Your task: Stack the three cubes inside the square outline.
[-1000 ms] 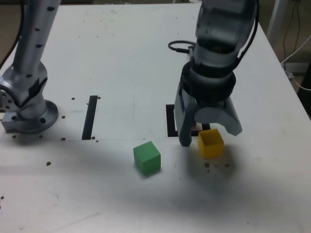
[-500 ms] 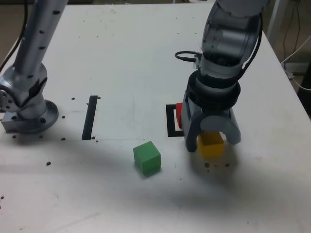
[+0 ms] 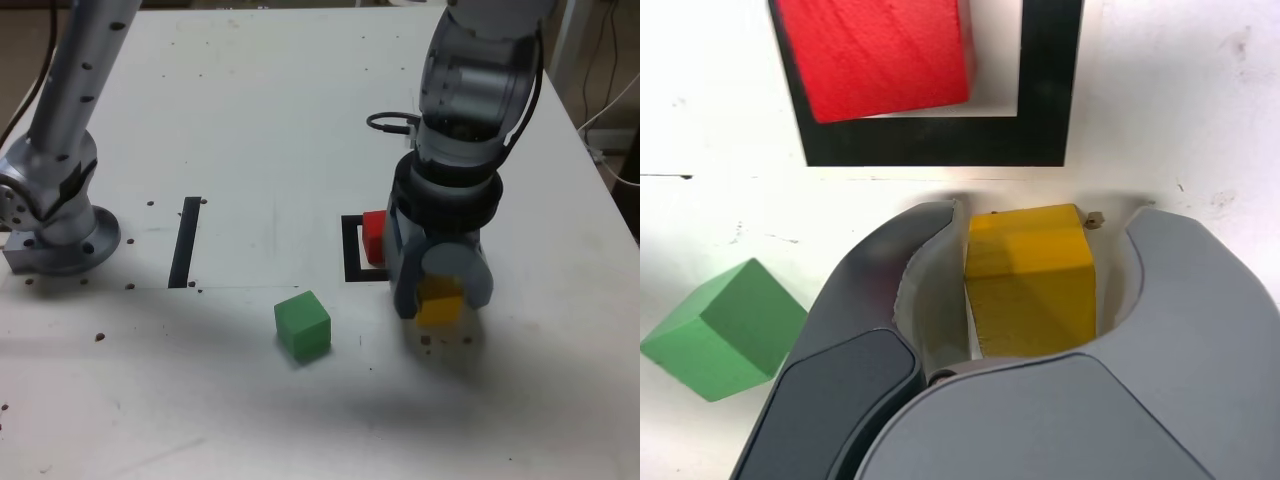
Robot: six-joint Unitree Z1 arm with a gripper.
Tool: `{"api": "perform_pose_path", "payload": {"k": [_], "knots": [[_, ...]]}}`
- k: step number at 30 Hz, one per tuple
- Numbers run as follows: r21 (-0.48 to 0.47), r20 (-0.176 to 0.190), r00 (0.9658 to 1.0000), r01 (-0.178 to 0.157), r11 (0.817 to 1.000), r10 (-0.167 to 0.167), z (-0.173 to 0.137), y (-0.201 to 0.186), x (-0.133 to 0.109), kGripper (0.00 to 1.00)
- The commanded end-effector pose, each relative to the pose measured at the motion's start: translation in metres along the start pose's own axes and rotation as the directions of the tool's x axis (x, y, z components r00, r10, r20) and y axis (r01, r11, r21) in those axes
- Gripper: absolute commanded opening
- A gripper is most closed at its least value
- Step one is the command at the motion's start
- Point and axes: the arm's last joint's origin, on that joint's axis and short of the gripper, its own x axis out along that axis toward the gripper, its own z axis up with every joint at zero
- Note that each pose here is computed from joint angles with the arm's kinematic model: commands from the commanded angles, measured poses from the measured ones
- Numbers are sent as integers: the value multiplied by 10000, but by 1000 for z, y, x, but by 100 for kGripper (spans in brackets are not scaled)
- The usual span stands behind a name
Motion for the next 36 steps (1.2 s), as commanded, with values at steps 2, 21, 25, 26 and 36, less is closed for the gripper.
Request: {"api": "perform_pose_path", "payload": {"k": [2,21,25,26,36], "knots": [[61,102,9999,30,10000,-31,1,1,1,24],[1,1173,9929,-215,9998,213,-46,22,-77,11],[-32,1276,9911,-376,9993,377,-60,33,-93,12],[-32,1237,9915,-412,9991,413,-62,36,-94,12],[-106,179,9980,-612,9981,614,-59,71,-68,12]]}}
